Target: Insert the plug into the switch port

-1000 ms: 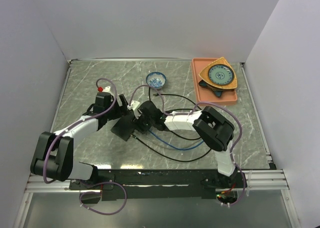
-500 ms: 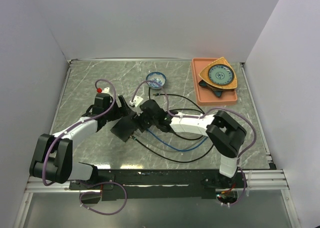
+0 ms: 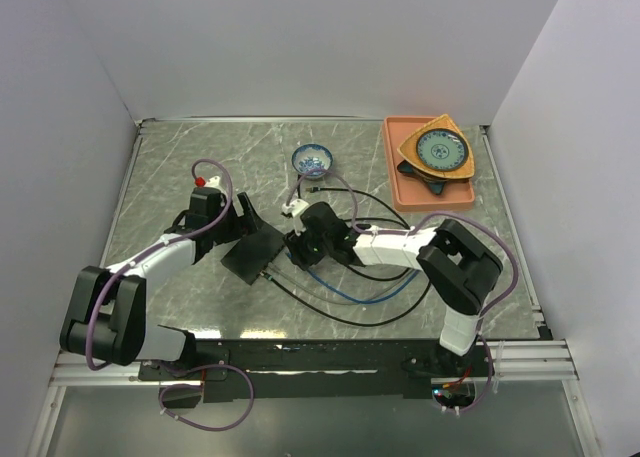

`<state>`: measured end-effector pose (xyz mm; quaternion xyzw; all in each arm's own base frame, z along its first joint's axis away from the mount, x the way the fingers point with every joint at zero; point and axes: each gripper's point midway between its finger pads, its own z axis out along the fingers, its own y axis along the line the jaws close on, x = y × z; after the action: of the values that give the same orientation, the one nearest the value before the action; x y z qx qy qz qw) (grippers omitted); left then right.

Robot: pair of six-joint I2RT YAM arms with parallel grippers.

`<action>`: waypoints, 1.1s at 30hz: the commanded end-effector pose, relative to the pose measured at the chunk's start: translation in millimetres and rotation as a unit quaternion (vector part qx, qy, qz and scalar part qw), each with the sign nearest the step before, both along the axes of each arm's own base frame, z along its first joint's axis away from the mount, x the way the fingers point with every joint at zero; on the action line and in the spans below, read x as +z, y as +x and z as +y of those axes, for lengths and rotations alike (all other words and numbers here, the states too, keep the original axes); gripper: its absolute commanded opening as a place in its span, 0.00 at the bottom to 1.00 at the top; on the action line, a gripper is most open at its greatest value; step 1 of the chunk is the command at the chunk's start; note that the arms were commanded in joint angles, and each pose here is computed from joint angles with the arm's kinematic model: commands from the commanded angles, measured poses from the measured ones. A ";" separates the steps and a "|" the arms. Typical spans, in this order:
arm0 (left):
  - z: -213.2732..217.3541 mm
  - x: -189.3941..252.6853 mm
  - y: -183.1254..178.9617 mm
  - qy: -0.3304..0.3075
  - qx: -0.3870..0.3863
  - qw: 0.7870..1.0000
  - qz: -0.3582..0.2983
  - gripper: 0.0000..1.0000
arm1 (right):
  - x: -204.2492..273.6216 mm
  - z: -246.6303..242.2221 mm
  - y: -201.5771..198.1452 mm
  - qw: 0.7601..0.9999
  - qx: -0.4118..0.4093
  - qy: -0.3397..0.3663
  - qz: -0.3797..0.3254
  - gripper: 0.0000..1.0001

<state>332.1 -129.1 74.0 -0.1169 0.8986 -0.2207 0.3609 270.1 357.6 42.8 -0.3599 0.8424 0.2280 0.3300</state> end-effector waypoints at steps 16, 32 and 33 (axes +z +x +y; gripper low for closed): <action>-2.7 0.0 3.5 -0.004 -0.009 1.000 -0.004 0.97 | -11.8 5.2 -10.2 0.994 0.004 0.048 0.096 0.20; -27.3 70.8 -12.3 -0.072 -0.089 0.984 -0.139 0.98 | 55.8 -12.7 -25.8 0.993 0.024 0.111 -0.033 0.00; -32.6 85.3 -13.2 -0.084 -0.104 0.977 -0.168 0.99 | 54.3 -16.0 -32.1 0.993 0.030 0.109 -0.040 0.00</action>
<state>322.0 -138.4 111.8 -0.0845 0.8657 -0.2712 0.4122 236.0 330.4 45.5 -0.3324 0.8463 0.2908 0.2978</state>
